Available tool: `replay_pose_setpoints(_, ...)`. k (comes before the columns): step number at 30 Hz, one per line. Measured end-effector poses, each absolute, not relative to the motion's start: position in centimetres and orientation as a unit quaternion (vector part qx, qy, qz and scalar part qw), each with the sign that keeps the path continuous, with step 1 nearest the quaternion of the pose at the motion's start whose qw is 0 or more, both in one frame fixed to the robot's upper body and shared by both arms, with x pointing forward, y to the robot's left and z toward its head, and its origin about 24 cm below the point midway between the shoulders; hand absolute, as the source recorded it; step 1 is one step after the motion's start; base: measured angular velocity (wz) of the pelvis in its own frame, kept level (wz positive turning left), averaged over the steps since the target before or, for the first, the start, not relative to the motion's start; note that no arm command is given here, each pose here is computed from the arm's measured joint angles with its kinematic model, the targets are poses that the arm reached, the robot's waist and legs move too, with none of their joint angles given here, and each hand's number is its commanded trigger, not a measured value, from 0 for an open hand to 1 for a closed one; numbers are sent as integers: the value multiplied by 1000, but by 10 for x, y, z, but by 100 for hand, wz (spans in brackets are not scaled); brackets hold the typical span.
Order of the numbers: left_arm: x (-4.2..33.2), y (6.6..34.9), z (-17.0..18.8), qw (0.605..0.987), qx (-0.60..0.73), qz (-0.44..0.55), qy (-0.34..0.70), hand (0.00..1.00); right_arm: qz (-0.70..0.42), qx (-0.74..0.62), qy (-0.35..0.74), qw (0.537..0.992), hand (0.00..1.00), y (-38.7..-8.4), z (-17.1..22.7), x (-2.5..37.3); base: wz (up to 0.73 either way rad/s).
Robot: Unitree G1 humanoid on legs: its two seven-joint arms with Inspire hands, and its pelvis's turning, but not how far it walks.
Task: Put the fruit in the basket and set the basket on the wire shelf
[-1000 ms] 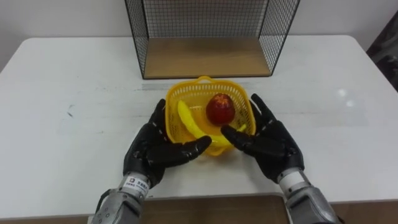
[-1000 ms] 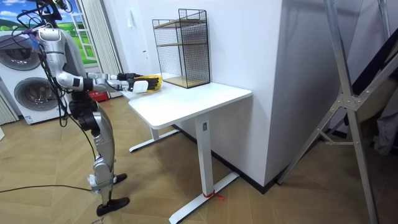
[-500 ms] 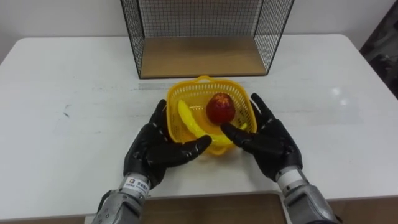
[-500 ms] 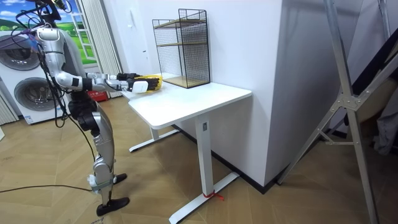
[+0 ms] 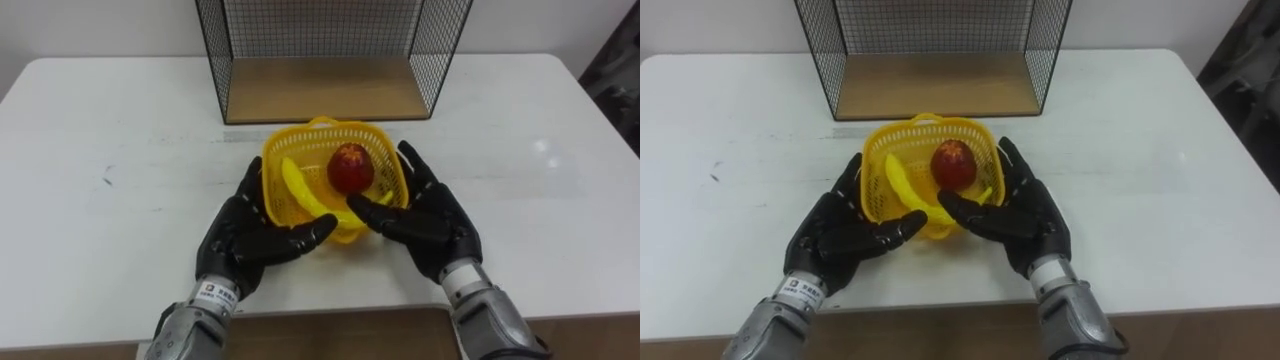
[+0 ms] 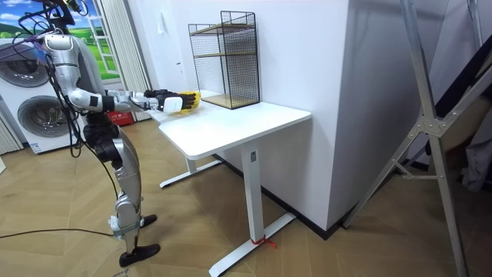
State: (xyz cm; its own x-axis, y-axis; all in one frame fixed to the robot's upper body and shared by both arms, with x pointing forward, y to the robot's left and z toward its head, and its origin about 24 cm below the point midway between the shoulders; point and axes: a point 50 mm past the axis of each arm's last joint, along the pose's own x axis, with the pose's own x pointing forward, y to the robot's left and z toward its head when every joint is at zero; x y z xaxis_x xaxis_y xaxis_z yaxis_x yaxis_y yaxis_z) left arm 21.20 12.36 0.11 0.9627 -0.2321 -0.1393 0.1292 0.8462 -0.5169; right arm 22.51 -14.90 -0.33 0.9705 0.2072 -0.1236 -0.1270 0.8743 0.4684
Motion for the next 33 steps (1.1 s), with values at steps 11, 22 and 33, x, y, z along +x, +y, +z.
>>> replay_pose_setpoints(11, 220, 125, 18, 957, -269, -94, 53, 0, 112, 201, 33, 973, 0, -143, 21, 232, 0)
replay_pose_setpoints(22, 224, 124, 32, 956, -275, -102, 22, 0, 112, 191, -3, 975, 0, -143, 36, 234, 0)
replay_pose_setpoints(33, 224, 130, 33, 960, -265, -93, 14, 0, 117, 207, -5, 971, 0, -139, 35, 233, -9)
